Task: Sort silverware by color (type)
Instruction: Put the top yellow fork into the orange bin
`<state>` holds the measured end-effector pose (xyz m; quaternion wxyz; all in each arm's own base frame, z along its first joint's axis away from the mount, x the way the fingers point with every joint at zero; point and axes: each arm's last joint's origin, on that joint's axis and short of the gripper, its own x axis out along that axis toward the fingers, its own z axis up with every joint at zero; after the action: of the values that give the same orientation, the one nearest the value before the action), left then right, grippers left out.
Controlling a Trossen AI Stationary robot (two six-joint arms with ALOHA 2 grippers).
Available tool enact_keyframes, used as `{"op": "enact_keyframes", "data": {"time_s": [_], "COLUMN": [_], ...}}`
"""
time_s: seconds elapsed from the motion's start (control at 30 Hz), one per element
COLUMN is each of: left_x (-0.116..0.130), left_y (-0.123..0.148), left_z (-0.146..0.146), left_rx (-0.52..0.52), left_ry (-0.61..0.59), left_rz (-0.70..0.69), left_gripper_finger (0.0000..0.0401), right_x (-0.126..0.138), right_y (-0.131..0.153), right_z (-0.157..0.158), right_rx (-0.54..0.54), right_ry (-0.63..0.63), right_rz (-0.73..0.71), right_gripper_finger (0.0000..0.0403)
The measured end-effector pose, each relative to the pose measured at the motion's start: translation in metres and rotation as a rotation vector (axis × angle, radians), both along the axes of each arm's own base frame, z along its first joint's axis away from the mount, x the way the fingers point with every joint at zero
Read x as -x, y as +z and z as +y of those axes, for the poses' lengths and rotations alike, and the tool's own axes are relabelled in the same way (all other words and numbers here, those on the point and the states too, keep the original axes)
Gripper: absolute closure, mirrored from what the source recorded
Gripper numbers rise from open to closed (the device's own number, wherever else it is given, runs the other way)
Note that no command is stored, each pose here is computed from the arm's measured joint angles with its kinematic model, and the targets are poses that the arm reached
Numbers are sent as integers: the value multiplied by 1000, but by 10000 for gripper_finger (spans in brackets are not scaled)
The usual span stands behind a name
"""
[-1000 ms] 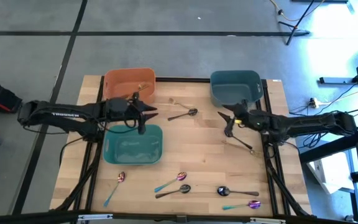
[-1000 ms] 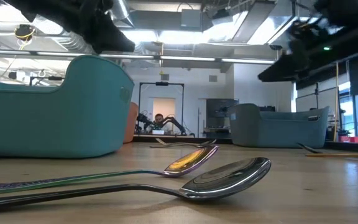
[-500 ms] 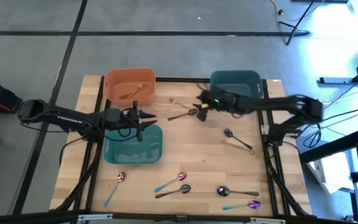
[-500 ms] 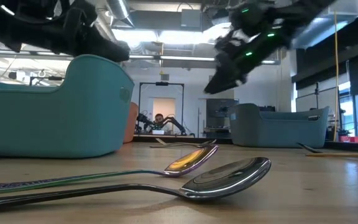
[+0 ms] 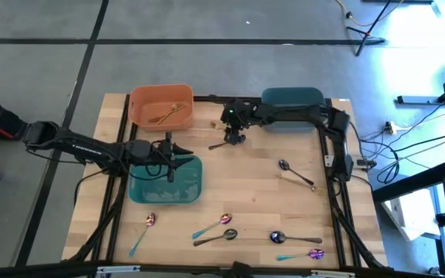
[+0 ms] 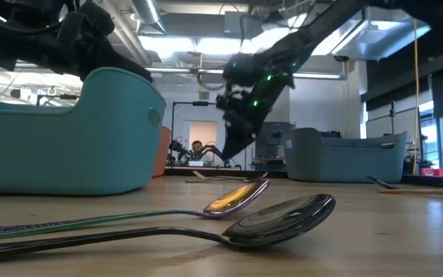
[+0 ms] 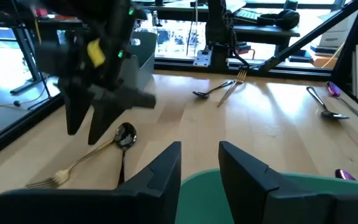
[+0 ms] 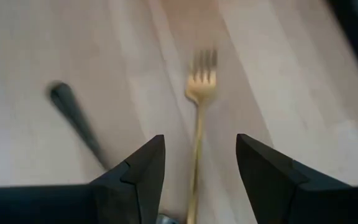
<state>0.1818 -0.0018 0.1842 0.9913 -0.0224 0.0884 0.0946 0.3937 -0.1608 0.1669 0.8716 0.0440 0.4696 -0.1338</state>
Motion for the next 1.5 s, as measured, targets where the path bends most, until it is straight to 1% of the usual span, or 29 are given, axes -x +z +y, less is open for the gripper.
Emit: {"op": "enact_keyframes", "data": {"time_s": [0.17, 0.2, 0.33, 0.53, 0.63, 0.8, 0.93, 1.03, 1.27, 1.37, 1.43, 1.5], "left_x": [0, 0, 0, 0, 0, 0, 0, 0, 0, 0, 0, 0], "left_y": [-1, -1, -1, -1, -1, -1, -1, -1, -1, -1, -1, -1], "left_z": [-2, -3, -3, -3, -3, -3, -3, -2, -2, -2, -2, -2], "left_rx": [1, 0, 0, 1, 1, 1, 1, 0, -3, -3, -3, -3], "left_ry": [-13, -14, -14, -14, -14, -14, -13, -9, 5, 5, 5, 5], "left_rz": [9, 11, 11, 11, 10, 10, 10, 10, 9, 9, 9, 9], "left_gripper_finger": [298, 298, 298, 298, 298, 298, 298, 298, 298, 298, 298, 298], "right_x": [-4, -3, -3, 0, 1, 5, 5, 5, 12, 12, 11, 9], "right_y": [-21, -23, -21, -22, -23, -25, -36, -37, -24, -8, -3, -4], "right_z": [-5, -6, -10, -12, -12, -10, -9, -9, -6, -5, -4, -4], "right_rx": [-9, 3, 16, 23, 24, 2, -29, -37, -35, -26, -53, -94], "right_ry": [3, -6, -16, 3, 17, 26, 38, 43, 35, 41, 58, 59], "right_rz": [53, 70, 53, 77, 95, 145, 173, 182, 199, 140, 102, 81], "right_gripper_finger": [214, 214, 223, 258, 270, 274, 274, 274, 274, 274, 274, 274]}}
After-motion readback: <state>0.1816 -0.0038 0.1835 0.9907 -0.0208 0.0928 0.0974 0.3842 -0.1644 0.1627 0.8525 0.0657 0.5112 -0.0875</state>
